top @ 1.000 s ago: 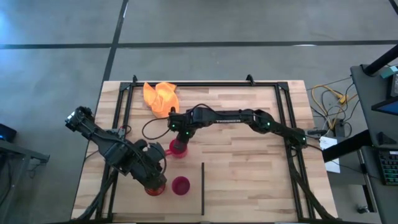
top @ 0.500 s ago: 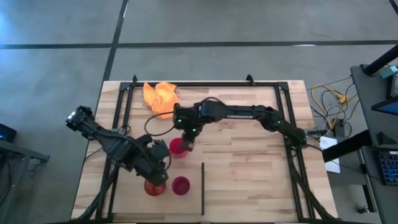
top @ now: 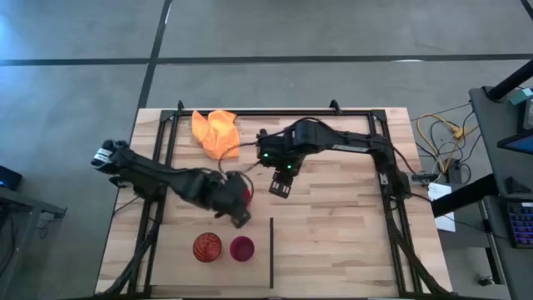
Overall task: Stack small to large cups/mugs on shelf
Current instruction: Put the red mug on the shelf
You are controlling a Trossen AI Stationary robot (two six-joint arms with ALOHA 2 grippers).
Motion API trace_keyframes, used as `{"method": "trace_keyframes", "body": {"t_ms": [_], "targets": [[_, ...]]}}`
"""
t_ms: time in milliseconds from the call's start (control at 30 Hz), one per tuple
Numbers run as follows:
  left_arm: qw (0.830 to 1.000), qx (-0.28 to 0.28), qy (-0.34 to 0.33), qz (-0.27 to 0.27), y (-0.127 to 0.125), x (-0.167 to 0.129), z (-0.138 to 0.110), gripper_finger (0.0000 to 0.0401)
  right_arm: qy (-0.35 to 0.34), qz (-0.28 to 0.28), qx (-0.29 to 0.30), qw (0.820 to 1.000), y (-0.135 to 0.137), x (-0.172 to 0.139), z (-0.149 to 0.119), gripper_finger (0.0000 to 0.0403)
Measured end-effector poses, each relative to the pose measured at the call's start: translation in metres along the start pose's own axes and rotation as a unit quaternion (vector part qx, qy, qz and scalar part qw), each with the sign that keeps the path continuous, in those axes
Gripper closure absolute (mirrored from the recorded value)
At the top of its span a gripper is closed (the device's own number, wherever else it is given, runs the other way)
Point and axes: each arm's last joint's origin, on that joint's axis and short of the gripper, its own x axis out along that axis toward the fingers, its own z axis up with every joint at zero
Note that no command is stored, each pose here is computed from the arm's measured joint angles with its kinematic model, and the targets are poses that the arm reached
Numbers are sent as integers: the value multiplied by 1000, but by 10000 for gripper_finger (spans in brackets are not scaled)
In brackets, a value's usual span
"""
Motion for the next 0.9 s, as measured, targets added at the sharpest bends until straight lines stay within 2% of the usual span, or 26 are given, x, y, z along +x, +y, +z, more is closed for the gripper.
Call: {"method": "trace_keyframes", "body": {"t_ms": [267, 433, 533, 900], "targets": [[998, -39, 22, -31, 7, 38, 8, 322, -50, -27, -12, 998, 3, -41, -21, 333], [998, -38, 40, -12, 5, 56, 6, 322, -94, -54, -13, 994, 1, -66, -33, 334], [998, -39, 47, -2, 4, 65, 5, 322, -107, -53, -14, 993, 0, -76, -39, 334], [997, -35, 69, 23, 2, 88, 3, 322, -120, -65, -15, 991, -1, -83, -43, 333]]}}
